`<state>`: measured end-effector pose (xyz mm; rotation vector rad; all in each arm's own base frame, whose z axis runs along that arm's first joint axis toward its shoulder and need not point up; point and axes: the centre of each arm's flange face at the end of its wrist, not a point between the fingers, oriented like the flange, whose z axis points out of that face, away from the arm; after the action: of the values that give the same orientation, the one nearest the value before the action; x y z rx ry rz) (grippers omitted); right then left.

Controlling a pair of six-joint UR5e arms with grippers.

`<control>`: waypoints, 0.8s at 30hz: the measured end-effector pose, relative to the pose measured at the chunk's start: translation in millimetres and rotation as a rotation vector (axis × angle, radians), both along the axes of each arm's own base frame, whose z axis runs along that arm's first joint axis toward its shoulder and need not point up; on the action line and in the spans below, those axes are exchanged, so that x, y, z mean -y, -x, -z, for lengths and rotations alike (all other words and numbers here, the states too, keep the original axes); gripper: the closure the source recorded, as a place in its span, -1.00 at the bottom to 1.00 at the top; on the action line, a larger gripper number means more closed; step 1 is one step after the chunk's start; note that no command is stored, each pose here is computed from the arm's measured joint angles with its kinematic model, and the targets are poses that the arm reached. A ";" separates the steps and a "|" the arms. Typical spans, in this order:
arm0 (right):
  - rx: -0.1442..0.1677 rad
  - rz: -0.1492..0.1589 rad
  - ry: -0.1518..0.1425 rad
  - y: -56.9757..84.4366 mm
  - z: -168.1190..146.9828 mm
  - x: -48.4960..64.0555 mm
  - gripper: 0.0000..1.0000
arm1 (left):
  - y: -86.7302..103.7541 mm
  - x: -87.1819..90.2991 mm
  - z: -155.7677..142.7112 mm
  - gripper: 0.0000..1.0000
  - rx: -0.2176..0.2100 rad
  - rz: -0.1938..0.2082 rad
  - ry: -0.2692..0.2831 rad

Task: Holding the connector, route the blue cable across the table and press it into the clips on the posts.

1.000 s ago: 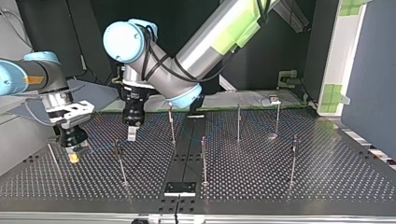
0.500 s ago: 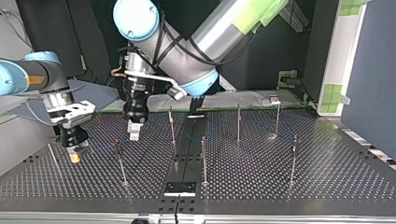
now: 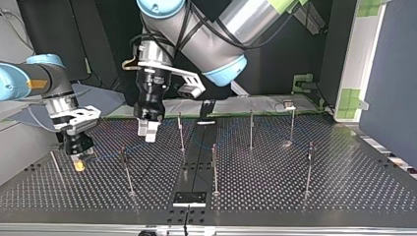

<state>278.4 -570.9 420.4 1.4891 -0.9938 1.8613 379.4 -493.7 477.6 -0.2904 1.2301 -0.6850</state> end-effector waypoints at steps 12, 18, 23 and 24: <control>-0.003 0.001 -0.001 0.3 0.2 -0.1 1.00 | 8.1 -2.8 41.2 -1.00 0.004 -0.013 -0.028; -0.006 0.005 -0.002 2.4 0.6 0.6 1.00 | 11.4 -6.1 59.8 -1.00 0.003 -0.017 -0.028; -0.008 0.005 -0.002 2.3 0.7 0.5 1.00 | 14.4 -9.4 76.4 -1.00 0.003 -0.018 -0.028; -0.008 0.004 -0.003 1.9 0.8 0.2 1.00 | 15.0 -10.2 79.8 -1.00 0.002 -0.018 -0.029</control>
<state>276.5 -571.1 419.6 1.4941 -0.9957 1.8504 364.4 -483.5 397.7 -0.2764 1.2328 -0.6513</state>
